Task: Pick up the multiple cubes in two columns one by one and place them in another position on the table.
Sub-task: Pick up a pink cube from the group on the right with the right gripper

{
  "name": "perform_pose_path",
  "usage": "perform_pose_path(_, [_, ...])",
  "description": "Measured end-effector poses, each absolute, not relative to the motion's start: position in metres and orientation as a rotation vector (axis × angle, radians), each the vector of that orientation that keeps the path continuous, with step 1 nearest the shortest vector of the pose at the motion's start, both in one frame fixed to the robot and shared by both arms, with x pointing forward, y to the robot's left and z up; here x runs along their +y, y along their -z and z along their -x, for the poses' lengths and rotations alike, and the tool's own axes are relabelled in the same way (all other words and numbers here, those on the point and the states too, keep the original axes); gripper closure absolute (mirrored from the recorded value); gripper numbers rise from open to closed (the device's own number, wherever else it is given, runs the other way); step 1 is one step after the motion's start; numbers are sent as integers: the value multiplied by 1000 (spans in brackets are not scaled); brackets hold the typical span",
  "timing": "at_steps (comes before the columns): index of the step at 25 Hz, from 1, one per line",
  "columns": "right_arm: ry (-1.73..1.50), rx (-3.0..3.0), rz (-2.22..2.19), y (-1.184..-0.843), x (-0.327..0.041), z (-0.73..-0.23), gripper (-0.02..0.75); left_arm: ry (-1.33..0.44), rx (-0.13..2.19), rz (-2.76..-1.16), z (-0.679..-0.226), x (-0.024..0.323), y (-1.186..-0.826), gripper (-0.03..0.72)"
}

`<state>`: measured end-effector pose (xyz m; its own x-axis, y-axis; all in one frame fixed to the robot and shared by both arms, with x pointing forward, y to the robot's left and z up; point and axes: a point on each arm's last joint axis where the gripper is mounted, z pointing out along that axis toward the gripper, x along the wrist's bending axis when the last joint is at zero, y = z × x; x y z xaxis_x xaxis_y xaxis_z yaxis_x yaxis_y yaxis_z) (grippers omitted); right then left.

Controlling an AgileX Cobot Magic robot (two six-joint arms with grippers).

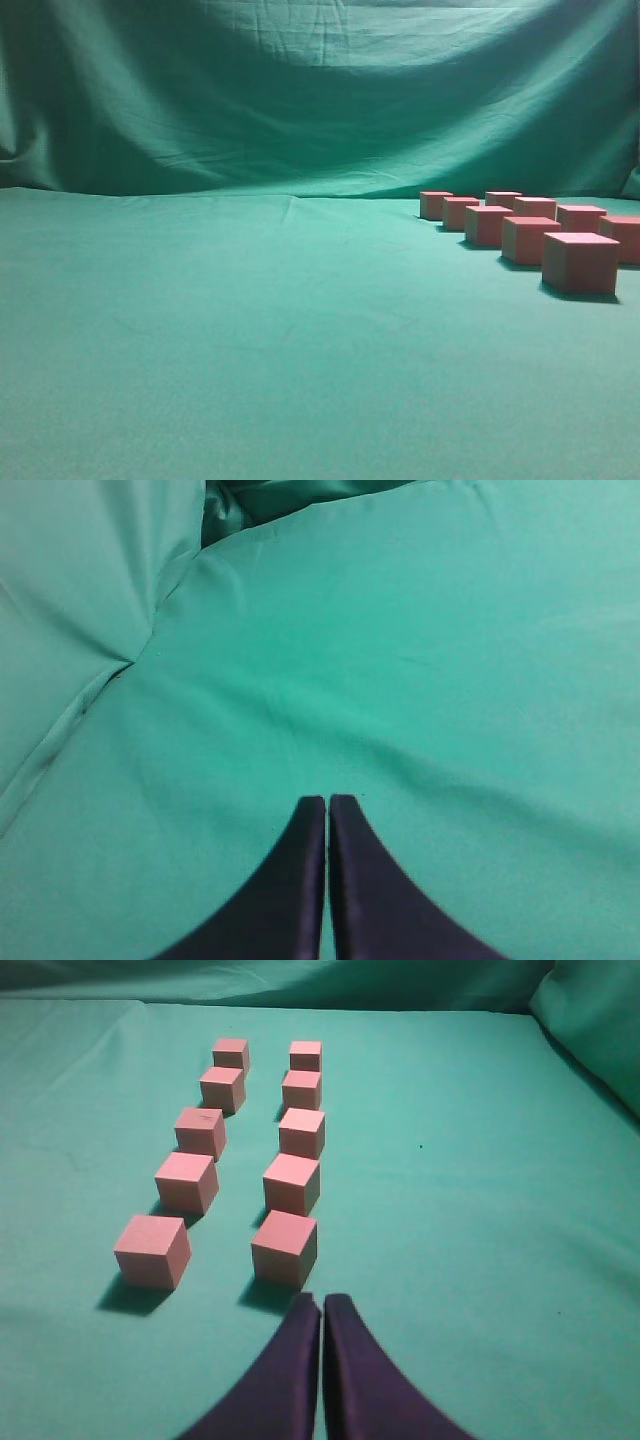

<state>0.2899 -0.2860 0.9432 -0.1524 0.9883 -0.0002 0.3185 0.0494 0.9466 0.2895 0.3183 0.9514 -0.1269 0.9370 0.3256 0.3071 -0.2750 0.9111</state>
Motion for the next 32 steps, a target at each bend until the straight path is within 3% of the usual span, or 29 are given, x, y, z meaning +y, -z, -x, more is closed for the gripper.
perform_pose_path(12, [-1137, 1549, -1335, -946, -287, -291, 738, -1427, 1399, -1576, -289, 318, -951, 688])
perform_pose_path(24, [-1541, 995, -1441, -977, -297, -296, 738, -1427, 1399, -1576, -289, 318, -951, 688])
perform_pose_path(28, [-1573, 1020, -1464, -980, -294, -295, 738, -1427, 1399, -1576, -289, 318, -951, 688])
perform_pose_path(32, [-1591, 1130, -1360, -1009, -286, -288, 738, -1427, 1399, -1576, -289, 318, -951, 688])
